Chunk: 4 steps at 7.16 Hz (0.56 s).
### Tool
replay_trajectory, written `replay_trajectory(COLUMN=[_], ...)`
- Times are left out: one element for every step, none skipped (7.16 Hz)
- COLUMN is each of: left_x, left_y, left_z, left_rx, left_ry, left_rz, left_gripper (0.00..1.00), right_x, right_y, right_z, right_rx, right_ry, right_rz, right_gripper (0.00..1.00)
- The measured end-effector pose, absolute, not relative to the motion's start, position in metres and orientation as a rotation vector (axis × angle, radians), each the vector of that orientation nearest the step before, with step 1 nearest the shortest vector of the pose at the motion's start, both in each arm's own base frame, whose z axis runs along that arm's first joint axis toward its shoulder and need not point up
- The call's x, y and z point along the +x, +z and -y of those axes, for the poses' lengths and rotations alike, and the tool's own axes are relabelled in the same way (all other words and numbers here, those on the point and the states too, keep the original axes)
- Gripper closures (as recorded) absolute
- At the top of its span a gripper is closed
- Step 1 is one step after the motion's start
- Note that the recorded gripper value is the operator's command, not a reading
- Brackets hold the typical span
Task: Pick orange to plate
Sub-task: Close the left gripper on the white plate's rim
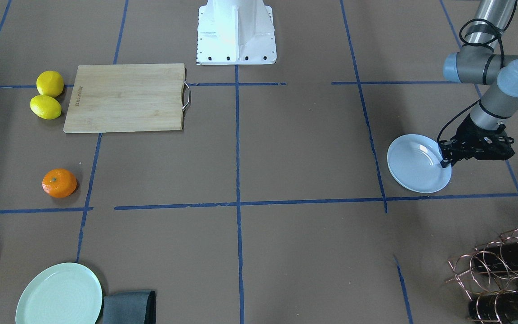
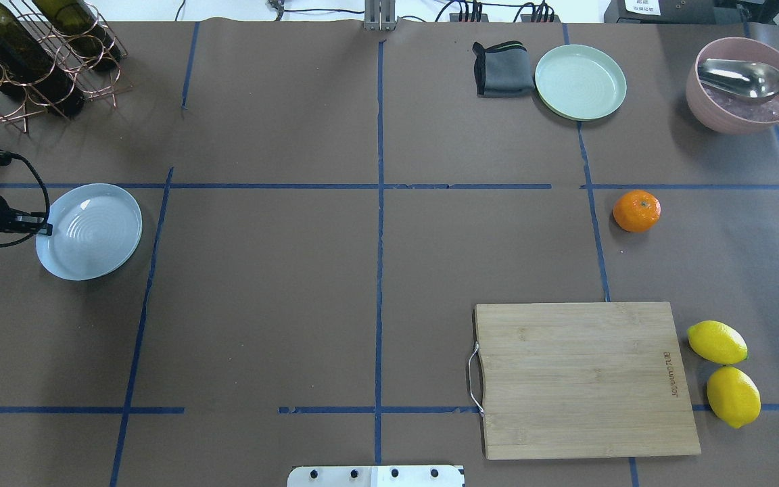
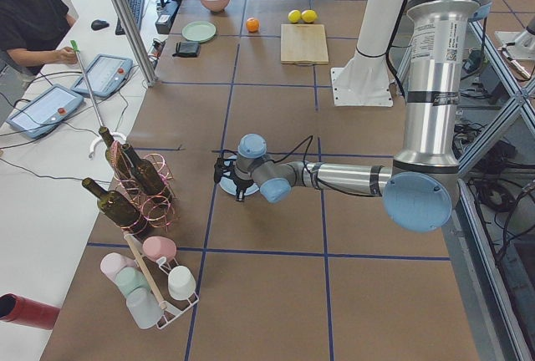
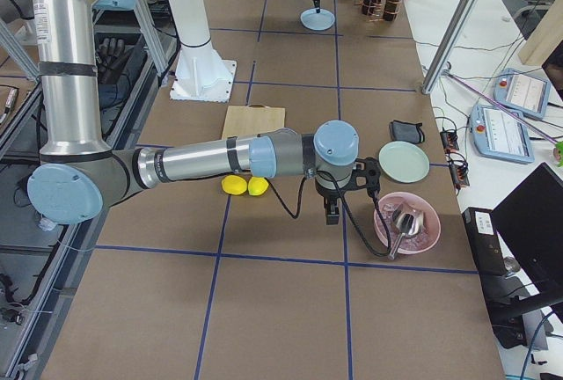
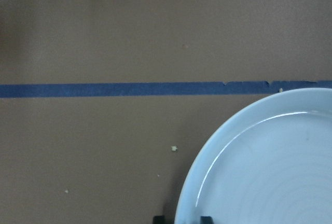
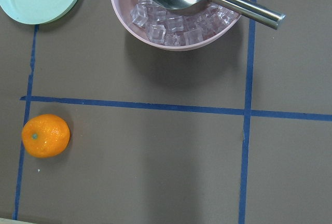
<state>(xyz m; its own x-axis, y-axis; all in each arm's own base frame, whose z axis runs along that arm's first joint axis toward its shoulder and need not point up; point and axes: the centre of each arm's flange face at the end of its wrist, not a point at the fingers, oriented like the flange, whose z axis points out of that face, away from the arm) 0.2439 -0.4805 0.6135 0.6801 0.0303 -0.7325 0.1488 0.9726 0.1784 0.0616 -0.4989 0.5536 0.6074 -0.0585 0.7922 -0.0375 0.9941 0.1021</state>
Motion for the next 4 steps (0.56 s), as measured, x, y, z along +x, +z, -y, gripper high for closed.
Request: replay_trajectory(left_x=[0.244, 0.244, 0.243, 0.241], left_y=[0.612, 0.608, 0.599, 0.586], left_z=[0.480, 0.480, 0.480, 0.480], left_rx=[0.232, 0.235, 0.243, 0.237], left_ry=[-0.065, -0.062, -0.055, -0.045], left_rz=[-0.826, -0.832, -0.845, -0.873], left_gripper=[1.00, 1.00, 1.00, 1.00], right_x=[0.062, 0.062, 0.062, 0.061], right_y=[0.553, 0.552, 0.551, 0.549], right_z=[0.499, 0.499, 0.499, 0.499], right_rx=[0.114, 0.115, 0.117, 0.120], right_ry=[-0.013, -0.013, -0.013, -0.014], right_rz=[0.919, 0.919, 0.920, 0.921], right_gripper=[0.00, 0.00, 0.00, 0.00])
